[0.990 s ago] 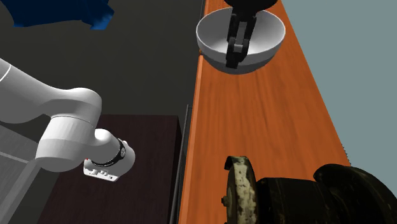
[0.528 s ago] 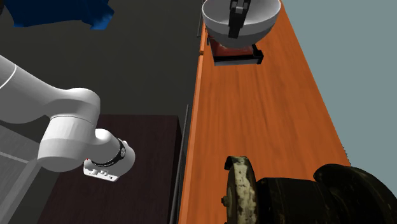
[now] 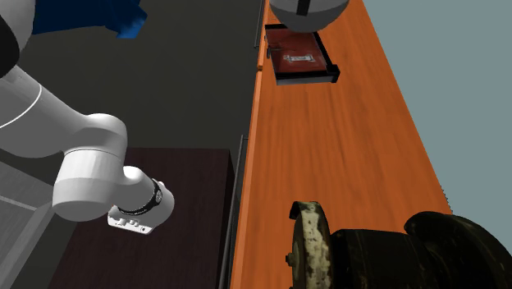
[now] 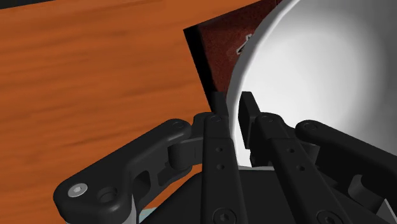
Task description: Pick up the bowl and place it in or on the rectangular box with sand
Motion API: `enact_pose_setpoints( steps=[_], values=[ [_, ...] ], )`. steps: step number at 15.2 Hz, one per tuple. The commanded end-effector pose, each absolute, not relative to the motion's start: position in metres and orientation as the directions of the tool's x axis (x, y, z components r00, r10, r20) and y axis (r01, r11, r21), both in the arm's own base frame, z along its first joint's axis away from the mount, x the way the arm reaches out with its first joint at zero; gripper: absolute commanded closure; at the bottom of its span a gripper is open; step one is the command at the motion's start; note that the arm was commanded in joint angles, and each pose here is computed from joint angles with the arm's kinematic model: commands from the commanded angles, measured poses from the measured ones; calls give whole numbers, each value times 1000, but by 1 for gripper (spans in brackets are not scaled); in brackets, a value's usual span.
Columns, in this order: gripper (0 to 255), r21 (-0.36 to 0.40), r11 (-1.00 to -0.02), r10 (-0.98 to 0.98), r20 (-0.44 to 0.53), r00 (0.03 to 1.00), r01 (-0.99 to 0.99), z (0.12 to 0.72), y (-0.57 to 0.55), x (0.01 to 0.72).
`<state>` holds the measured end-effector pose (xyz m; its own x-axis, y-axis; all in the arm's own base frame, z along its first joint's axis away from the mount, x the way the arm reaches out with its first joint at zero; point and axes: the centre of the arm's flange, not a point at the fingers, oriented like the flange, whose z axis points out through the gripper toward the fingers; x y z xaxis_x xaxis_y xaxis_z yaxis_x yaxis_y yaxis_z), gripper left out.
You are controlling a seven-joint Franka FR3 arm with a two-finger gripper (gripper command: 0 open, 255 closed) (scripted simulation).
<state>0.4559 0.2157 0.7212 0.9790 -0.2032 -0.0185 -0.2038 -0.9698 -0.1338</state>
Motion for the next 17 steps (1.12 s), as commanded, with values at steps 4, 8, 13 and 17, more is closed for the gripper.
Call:
enact_pose_setpoints(
  steps=[4,8,13,17],
  values=[
    [255,-135,-969,-205,-18,979,-206,715,251,463],
    [255,-135,-969,-205,-18,979,-206,694,251,463],
    [255,-135,-969,-205,-18,979,-206,668,251,463],
    [255,-135,-969,-205,-18,979,-206,647,251,463]
  ],
)
